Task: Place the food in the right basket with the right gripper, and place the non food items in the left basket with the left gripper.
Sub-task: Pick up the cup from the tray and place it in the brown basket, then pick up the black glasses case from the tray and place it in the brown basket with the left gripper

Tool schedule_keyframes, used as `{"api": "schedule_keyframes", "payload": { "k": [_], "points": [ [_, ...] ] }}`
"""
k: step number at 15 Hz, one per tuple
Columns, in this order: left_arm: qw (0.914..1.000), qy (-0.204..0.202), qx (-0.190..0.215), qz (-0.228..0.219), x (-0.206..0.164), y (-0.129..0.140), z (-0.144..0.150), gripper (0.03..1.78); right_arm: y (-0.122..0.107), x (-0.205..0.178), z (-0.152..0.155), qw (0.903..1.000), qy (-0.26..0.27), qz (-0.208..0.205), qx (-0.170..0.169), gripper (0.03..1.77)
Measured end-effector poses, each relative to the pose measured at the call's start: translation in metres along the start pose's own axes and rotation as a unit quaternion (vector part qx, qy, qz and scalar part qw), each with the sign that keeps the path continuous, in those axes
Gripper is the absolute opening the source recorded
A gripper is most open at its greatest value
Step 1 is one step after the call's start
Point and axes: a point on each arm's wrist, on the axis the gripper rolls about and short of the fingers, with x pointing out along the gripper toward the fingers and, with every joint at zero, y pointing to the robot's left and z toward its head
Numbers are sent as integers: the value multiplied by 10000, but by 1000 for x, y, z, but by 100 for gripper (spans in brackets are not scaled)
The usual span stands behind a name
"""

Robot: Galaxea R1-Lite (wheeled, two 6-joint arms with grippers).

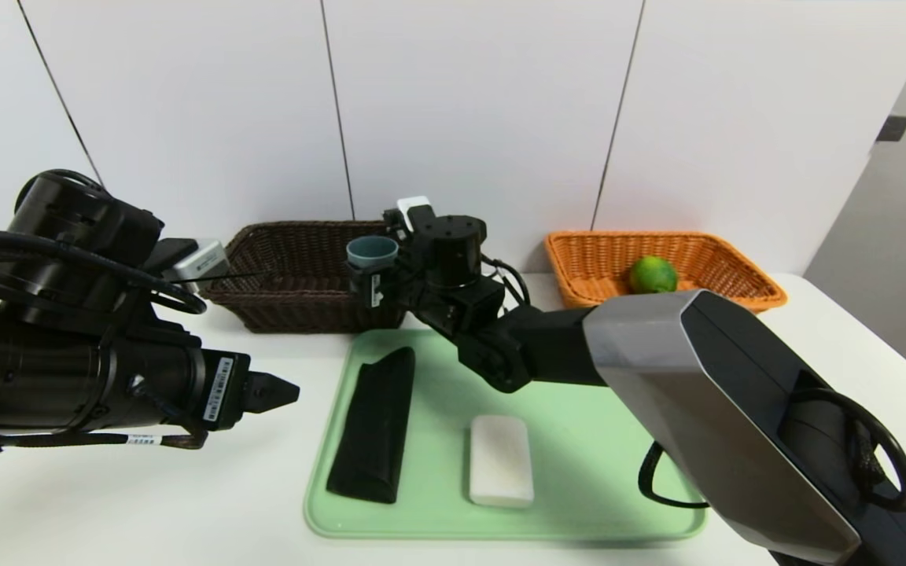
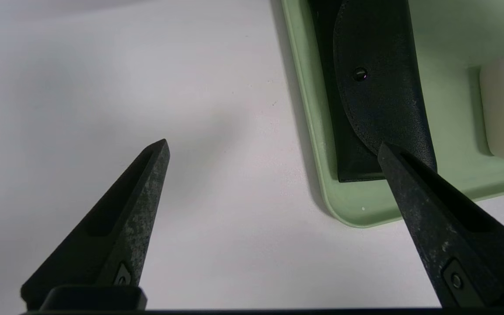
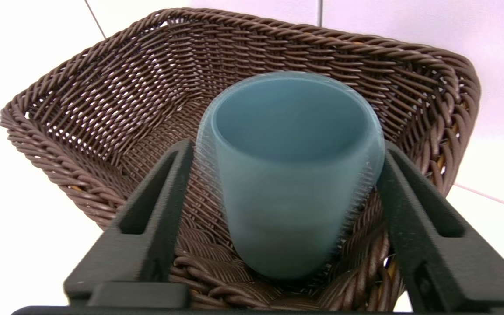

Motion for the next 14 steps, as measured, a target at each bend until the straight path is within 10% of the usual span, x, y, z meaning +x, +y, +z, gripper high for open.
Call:
{"api": "schedule_keyframes", "payload": {
  "k": [14],
  "points": [
    [9951,-852,-167,477,-12,1,14,169,2,-37,94,9954,-840,-202,-416,166]
  ]
}}
